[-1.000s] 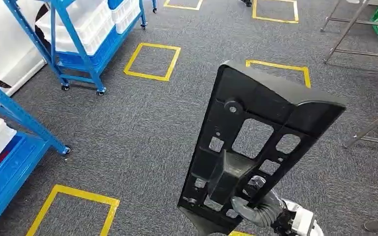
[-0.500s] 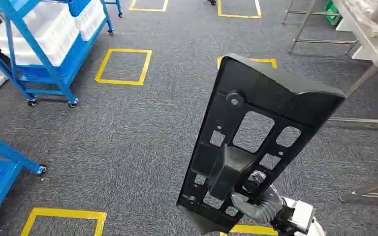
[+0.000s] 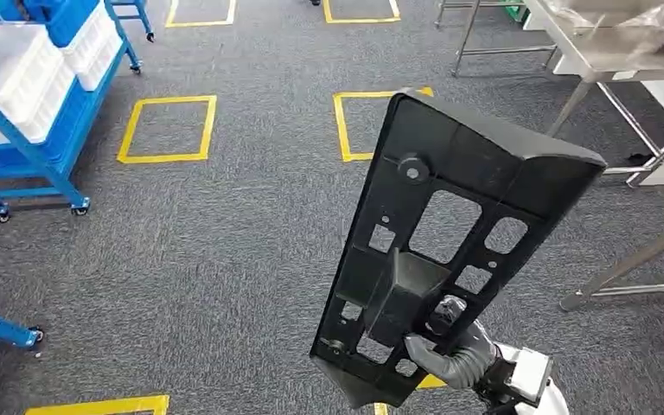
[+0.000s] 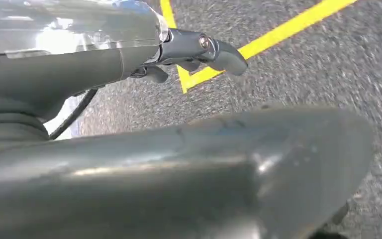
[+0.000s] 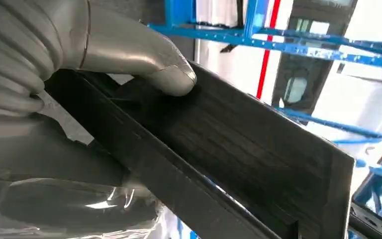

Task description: Take the parts from the cabinet and place them on the table.

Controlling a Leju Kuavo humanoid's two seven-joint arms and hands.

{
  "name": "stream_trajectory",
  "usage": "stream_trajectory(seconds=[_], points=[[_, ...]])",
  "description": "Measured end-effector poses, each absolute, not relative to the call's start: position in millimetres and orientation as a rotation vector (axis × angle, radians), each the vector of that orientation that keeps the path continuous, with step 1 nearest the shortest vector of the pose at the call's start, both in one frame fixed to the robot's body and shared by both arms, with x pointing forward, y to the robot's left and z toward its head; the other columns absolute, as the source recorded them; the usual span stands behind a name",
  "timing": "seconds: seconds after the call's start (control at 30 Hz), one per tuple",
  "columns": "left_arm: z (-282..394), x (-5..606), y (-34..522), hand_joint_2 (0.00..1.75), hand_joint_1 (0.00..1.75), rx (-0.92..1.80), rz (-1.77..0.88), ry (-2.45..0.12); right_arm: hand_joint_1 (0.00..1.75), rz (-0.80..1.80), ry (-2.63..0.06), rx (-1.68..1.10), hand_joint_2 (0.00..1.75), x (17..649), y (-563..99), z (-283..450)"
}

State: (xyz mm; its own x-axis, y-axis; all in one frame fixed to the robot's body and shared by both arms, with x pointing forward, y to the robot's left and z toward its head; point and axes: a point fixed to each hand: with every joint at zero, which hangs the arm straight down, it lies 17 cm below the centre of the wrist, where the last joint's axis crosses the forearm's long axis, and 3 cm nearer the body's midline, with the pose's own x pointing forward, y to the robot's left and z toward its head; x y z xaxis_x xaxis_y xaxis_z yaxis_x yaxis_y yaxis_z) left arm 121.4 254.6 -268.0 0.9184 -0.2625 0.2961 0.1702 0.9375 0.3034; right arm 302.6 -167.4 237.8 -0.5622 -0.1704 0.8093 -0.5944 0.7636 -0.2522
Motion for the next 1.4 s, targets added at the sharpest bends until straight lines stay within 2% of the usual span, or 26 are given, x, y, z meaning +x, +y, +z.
stream_trajectory(seconds=[0.37, 0.6, 0.83, 1.4], points=[[-276.1, 88.2, 256.1, 0.00, 0.00, 0.259, -0.286, -0.216, 1.75, 0.610, -2.095, 0.616, 1.75, 296.5, -170.6, 224.0], [-273.7, 100.6, 260.5, 0.00, 0.00, 0.276, -0.287, -0.258, 1.75, 0.618, -2.111, 0.599, 1.75, 311.5, -174.9, 226.2], [-261.8, 139.4, 263.4, 0.00, 0.00, 0.321, -0.357, -0.439, 1.75, 0.595, -2.079, 0.636, 1.75, 313.1, -173.4, 215.3], [-275.7, 93.4, 285.0, 0.00, 0.00, 0.321, -0.416, -0.238, 1.75, 0.564, -2.043, 0.628, 1.75, 306.4, -175.6, 200.6]])
